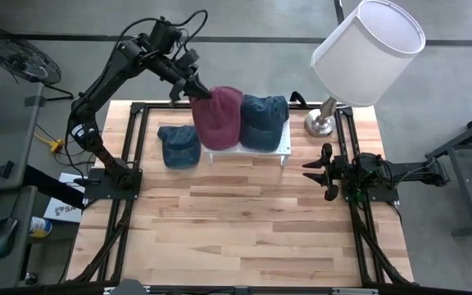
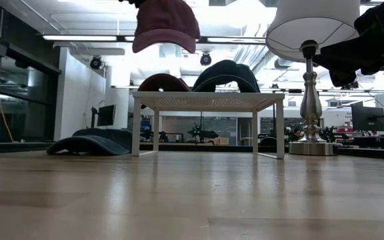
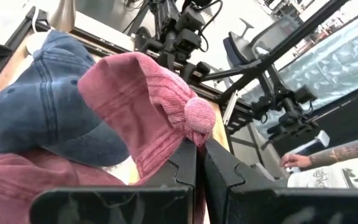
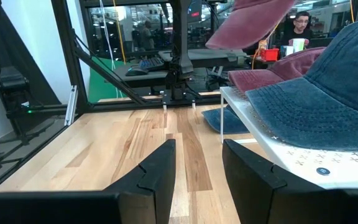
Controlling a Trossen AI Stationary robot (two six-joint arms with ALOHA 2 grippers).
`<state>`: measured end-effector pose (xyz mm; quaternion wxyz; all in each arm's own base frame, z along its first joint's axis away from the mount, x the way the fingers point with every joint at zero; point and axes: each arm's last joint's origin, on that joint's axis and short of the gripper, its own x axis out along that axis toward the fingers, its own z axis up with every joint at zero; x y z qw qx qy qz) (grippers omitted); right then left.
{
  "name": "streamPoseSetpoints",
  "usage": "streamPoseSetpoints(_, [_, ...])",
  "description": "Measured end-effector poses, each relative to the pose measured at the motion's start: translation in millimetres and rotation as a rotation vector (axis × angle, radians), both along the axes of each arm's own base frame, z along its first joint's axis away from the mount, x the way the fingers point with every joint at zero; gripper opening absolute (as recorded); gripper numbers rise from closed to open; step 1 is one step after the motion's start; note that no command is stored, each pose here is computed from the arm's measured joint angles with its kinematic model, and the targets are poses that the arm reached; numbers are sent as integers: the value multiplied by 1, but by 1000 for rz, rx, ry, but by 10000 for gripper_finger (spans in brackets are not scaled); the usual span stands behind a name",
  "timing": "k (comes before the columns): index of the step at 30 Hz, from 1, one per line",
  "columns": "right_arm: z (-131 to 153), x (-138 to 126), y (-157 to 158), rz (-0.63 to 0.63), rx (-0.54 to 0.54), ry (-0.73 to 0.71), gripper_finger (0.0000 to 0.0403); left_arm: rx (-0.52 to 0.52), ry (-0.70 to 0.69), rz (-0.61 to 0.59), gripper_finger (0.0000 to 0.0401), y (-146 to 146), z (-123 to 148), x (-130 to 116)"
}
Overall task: Pick & Place hat
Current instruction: Stack the red cap on top of the red cap on the shelf
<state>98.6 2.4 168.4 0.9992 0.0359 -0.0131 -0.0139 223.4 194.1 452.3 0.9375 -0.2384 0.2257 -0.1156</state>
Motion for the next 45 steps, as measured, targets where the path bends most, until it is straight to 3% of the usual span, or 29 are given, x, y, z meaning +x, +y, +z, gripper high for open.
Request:
streamPoseSetpoints(27, [0,0,0,0,0,0,126,-19,100,-26,4,21,-34,20])
streamPoseSetpoints(35, [0,0,0,0,0,0,126,26,151,24,12,27,-39,23])
streamPoseSetpoints(45, [0,0,0,0,0,0,126,161,254,161,22,35,-43,25])
